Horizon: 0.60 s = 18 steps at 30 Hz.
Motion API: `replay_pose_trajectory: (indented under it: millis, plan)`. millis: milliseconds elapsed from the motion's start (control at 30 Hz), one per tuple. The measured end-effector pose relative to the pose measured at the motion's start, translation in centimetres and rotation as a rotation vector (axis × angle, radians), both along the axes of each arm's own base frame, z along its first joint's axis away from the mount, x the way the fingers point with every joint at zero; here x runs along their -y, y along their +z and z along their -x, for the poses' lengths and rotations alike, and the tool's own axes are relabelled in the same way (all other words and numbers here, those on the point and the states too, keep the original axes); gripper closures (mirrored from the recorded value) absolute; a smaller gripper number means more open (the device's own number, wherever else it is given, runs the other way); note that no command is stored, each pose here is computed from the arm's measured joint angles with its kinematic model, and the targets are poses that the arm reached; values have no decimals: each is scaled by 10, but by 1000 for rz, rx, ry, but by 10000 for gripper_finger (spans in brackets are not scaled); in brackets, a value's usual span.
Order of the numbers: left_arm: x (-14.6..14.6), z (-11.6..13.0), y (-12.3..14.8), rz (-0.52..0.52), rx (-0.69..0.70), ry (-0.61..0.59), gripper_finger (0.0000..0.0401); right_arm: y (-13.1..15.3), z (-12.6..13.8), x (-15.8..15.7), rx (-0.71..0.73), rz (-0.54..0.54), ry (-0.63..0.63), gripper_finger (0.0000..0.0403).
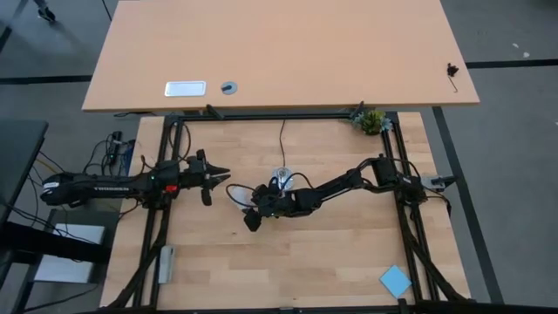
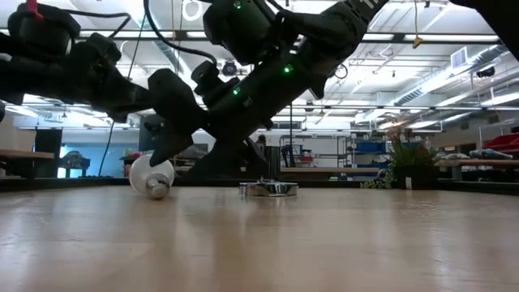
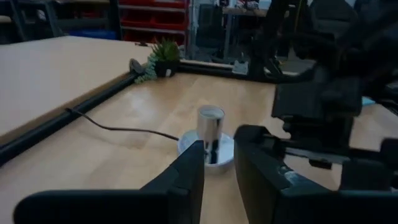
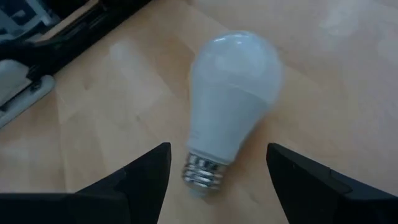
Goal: Screw lightbulb
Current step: Insert the lightbulb into the lamp socket
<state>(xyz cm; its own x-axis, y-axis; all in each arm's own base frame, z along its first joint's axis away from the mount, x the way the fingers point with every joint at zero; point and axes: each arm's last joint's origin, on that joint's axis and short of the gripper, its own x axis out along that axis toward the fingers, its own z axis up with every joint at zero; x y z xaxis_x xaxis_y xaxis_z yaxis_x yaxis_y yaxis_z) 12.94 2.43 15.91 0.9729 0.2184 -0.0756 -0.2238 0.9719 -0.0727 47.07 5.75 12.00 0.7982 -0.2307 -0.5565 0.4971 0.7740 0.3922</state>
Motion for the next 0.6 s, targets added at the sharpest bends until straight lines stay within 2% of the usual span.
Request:
replay_pose_trajectory:
  millis: [300, 600]
  plan:
    - [0, -2, -2, -25, -19, 0, 306, 1, 0, 0, 4, 15, 0, 131]
    - [2, -2, -8, -55, -89, -73, 307, 7, -3, -14, 56, 77, 134, 131]
